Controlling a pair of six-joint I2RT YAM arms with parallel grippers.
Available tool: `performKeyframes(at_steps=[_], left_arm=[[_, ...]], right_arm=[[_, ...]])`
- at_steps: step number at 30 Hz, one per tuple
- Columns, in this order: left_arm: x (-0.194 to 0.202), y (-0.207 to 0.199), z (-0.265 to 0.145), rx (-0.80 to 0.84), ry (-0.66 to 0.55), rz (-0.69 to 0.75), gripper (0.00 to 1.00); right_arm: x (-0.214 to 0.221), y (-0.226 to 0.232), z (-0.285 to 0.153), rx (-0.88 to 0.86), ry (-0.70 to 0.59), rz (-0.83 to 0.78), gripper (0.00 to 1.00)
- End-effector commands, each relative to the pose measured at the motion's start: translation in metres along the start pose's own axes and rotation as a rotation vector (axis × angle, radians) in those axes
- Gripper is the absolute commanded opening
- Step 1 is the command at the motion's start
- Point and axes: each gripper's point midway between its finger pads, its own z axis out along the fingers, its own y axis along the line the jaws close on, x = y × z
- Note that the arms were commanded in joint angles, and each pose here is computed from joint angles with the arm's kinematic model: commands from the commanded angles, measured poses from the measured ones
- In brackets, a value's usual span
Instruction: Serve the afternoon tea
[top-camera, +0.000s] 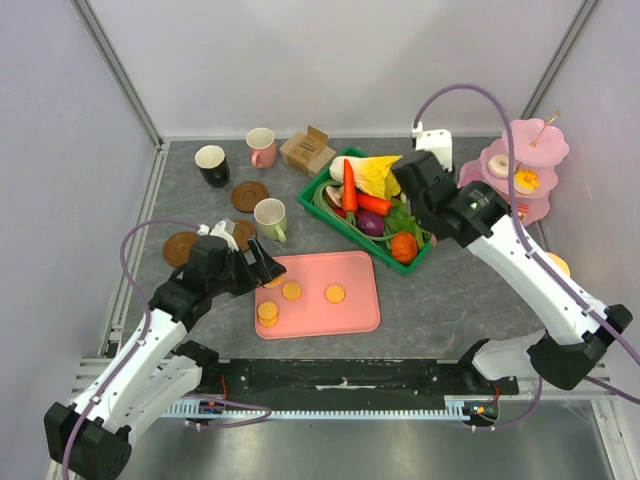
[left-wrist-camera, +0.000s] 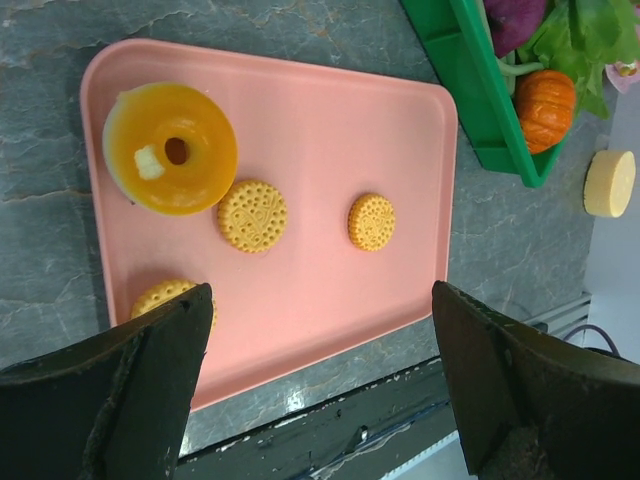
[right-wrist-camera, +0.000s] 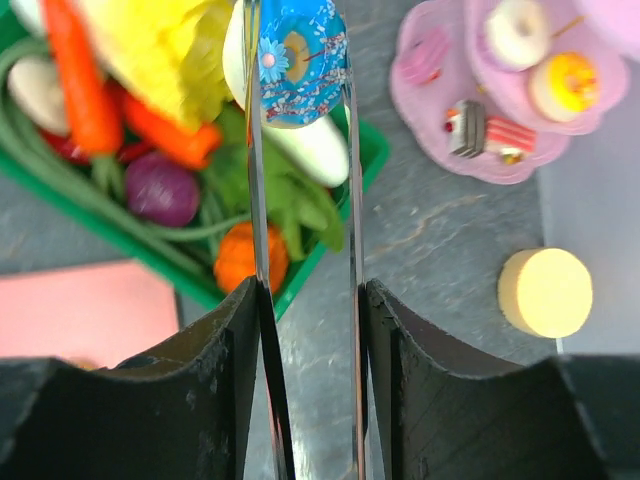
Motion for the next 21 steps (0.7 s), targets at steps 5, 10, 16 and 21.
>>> performKeyframes(at_steps=[5,10,16,21], left_arm=[[-0.007,-0.020,0.016,0.094,-0.003,0.012,0.96],[-0.009,-0.020,0.023,0.094,-0.003,0.018,0.96],[-0.006,-0.015,0.031,0.082,0.007,0.018,0.96],[-0.003,-0.014,0.036,0.079,0.028,0.020,0.96]], right_arm=[[-0.070,-0.058,0.065,0.276,-0.074,0.114,0.49],[-0.094,-0.079,0.124,0.435,-0.042,0.116,0.49],[-0.103,-0.114,0.173,0.637,-0.026,0.109,0.49],[-0.099,-0.139,0.196,0.775,-0.004,0.046,0.49]])
